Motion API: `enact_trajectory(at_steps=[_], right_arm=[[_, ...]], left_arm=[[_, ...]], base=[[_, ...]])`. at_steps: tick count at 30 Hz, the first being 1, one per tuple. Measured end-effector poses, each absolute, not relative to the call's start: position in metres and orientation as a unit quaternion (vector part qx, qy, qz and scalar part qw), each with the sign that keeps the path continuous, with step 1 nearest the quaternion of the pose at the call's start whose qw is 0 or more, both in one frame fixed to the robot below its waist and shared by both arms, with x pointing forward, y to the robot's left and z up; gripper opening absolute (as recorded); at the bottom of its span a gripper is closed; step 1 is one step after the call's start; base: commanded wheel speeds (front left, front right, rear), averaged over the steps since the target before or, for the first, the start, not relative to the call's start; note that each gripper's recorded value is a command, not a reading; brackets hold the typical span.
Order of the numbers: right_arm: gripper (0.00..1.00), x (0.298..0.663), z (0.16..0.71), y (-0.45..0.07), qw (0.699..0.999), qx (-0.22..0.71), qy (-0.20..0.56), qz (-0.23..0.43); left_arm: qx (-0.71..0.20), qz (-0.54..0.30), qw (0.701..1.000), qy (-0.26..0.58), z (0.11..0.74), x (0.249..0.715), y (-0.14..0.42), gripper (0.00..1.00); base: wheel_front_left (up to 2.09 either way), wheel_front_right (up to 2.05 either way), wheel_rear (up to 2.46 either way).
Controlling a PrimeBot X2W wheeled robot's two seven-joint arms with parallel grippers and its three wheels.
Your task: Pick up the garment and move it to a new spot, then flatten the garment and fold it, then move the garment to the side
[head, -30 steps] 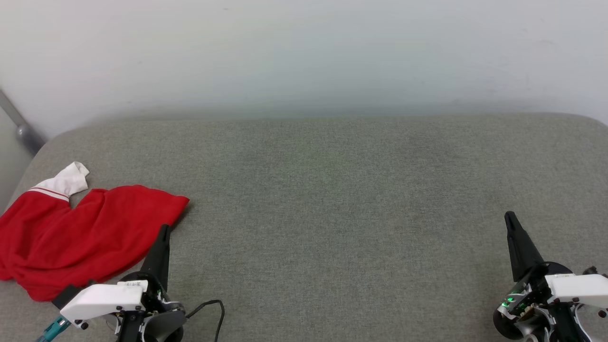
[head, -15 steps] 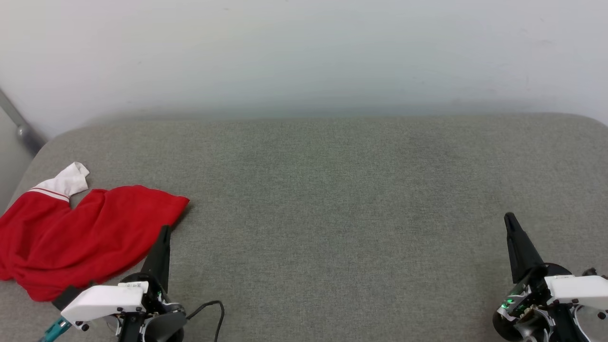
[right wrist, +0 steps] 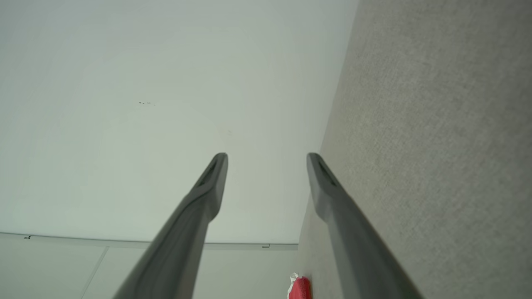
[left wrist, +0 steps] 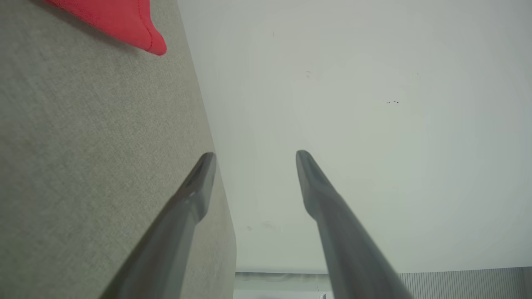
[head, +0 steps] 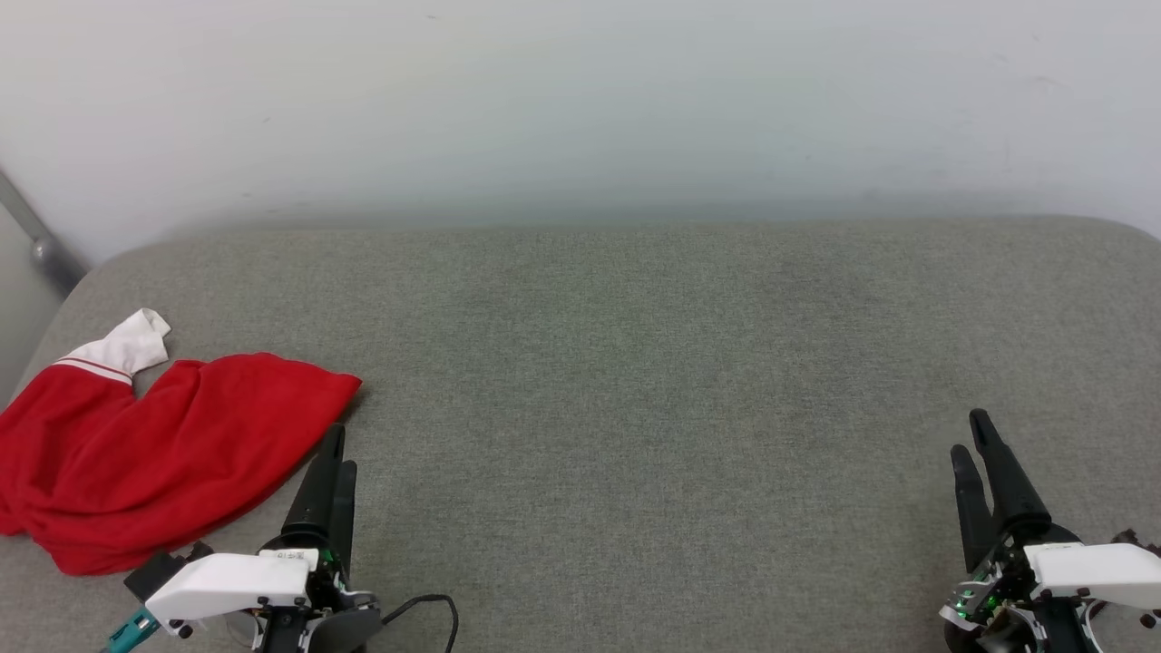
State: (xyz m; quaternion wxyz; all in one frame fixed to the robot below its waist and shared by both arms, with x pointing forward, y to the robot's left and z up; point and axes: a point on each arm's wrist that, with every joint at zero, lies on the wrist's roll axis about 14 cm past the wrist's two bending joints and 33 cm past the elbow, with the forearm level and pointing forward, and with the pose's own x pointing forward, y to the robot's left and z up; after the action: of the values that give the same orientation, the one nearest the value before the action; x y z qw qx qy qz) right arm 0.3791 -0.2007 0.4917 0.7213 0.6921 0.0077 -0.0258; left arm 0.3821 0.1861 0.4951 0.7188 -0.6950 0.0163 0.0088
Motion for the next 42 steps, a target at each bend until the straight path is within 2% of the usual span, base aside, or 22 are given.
enact_trajectory(at_steps=[5, 16, 23, 33, 42], right_arm=[[1.00, 0.378, 0.492, -0.202, 0.750, 0.661, 0.007, -0.028], [1.00, 0.380, 0.502, -0.205, 0.850, 0.526, -0.003, -0.021], [1.00, 0.382, 0.513, -0.199, 0.900, 0.436, -0.010, -0.005], [1.00, 0.380, 0.518, -0.186, 0.938, 0.345, -0.009, 0.018], [1.00, 0.380, 0.524, -0.176, 0.960, 0.278, -0.012, 0.037]], left_arm=[[-0.666, -0.003, 0.746, 0.010, 0.504, 0.384, 0.181, 1.00], [-0.550, -0.031, 0.835, -0.011, 0.525, 0.387, 0.173, 1.00], [-0.474, -0.036, 0.880, -0.019, 0.530, 0.387, 0.170, 1.00], [-0.383, -0.046, 0.922, -0.027, 0.535, 0.386, 0.162, 1.00], [-0.311, -0.046, 0.949, -0.025, 0.531, 0.385, 0.157, 1.00]], base=[[0.00, 0.00, 0.00], [0.00, 0.00, 0.00], [0.00, 0.00, 0.00], [0.00, 0.00, 0.00], [0.00, 0.00, 0.00]])
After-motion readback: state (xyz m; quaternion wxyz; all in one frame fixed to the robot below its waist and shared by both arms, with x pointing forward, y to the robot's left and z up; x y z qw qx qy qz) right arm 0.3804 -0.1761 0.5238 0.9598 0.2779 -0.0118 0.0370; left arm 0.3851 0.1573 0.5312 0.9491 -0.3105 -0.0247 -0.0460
